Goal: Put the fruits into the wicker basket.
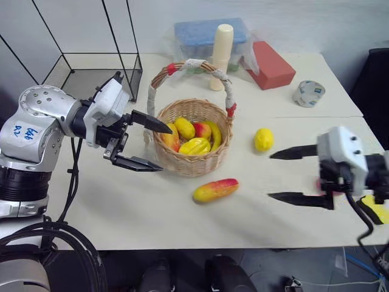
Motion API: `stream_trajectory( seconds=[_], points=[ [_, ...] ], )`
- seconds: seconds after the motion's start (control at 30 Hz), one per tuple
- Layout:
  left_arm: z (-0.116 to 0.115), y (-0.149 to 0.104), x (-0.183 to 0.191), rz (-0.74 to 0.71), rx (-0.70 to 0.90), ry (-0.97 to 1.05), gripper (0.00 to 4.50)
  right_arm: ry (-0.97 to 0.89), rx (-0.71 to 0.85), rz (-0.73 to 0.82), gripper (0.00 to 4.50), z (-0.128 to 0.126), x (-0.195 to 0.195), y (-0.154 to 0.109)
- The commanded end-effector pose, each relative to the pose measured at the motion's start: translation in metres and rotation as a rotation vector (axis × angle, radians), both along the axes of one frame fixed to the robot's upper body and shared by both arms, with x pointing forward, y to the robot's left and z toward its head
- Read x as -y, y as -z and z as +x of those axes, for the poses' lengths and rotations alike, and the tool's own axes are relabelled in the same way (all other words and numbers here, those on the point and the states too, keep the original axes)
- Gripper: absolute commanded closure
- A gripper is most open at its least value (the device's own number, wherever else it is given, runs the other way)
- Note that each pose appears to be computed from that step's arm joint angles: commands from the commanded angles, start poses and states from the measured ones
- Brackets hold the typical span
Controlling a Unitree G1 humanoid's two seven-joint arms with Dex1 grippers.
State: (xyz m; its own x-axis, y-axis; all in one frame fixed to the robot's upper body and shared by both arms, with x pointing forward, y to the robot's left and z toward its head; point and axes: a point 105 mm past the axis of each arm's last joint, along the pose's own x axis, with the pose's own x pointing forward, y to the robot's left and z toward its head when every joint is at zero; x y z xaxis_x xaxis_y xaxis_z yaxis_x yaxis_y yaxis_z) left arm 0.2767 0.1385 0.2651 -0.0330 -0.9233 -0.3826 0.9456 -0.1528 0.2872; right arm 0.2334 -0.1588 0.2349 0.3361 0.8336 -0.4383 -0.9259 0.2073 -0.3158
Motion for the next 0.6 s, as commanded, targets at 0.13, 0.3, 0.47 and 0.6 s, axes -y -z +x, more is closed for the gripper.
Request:
stream_trajectory(
  seconds=[0.13,0.3,0.47,0.6],
  points=[
    [-0.009,0.002,-0.007,0.039,0.033,-0.002,0.0,-0.027,0.033,-0.104,0.01,0.029,-0.03,0.05],
    [-0.01,0.004,-0.006,0.037,0.032,-0.003,0.0,-0.092,0.098,-0.255,0.01,0.047,-0.039,0.085],
    [-0.009,0.003,-0.007,0.038,0.045,-0.02,0.0,-0.089,0.123,-0.213,0.01,0.069,-0.059,0.09],
    [-0.008,-0.001,-0.008,0.029,0.051,-0.032,0.0,-0.119,0.096,-0.215,0.38,0.066,-0.065,0.102]
  ],
)
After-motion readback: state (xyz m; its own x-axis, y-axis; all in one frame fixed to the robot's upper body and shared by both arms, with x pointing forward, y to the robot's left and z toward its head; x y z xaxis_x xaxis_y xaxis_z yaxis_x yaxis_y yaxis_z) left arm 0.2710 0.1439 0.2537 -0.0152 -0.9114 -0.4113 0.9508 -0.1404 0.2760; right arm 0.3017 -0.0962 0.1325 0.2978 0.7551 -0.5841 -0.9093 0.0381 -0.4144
